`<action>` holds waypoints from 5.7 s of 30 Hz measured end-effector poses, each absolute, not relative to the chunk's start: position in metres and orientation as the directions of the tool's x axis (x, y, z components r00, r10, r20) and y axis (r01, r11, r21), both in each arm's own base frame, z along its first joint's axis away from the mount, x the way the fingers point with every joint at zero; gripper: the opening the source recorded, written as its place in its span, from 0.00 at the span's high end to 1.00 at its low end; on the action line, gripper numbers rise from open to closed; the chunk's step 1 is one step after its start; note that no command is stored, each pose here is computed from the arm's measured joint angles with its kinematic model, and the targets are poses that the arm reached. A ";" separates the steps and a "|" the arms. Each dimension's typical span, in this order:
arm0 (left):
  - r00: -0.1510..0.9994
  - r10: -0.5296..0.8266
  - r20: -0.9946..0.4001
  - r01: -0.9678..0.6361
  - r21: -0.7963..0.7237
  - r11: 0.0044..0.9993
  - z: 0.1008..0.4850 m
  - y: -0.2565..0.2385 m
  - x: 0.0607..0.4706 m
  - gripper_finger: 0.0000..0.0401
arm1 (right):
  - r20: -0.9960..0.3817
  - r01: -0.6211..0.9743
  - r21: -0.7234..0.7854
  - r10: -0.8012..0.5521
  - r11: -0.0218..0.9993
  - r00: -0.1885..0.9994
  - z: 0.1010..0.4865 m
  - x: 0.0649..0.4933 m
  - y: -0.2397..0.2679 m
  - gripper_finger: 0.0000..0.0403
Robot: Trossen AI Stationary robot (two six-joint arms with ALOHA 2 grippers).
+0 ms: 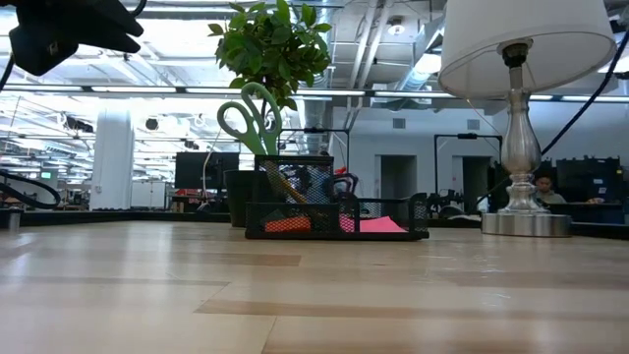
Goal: Pick and place office supplies into organizer
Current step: Put the purple pen into the black desk organizer
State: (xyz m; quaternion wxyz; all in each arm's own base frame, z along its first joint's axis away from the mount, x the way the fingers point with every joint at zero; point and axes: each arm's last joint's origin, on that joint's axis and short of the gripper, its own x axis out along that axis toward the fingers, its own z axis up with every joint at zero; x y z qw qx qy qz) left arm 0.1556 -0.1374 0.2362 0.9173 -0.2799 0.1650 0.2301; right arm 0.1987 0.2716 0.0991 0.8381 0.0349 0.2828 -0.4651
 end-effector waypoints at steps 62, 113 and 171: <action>0.822 0.164 -0.546 -0.395 -0.339 0.854 0.201 -0.165 0.197 0.80 | -0.958 0.946 0.255 0.183 0.202 0.219 0.205 0.289 0.269 0.76; 0.811 0.150 -0.566 -0.392 -0.334 0.857 0.199 -0.165 0.197 0.80 | -0.955 0.995 -0.018 0.297 -0.102 0.013 0.159 0.326 0.243 0.77; 0.808 0.152 -0.569 -0.393 -0.329 0.859 0.199 -0.165 0.197 0.80 | -0.982 0.995 -0.050 0.187 -0.082 -0.034 0.136 0.327 0.237 0.95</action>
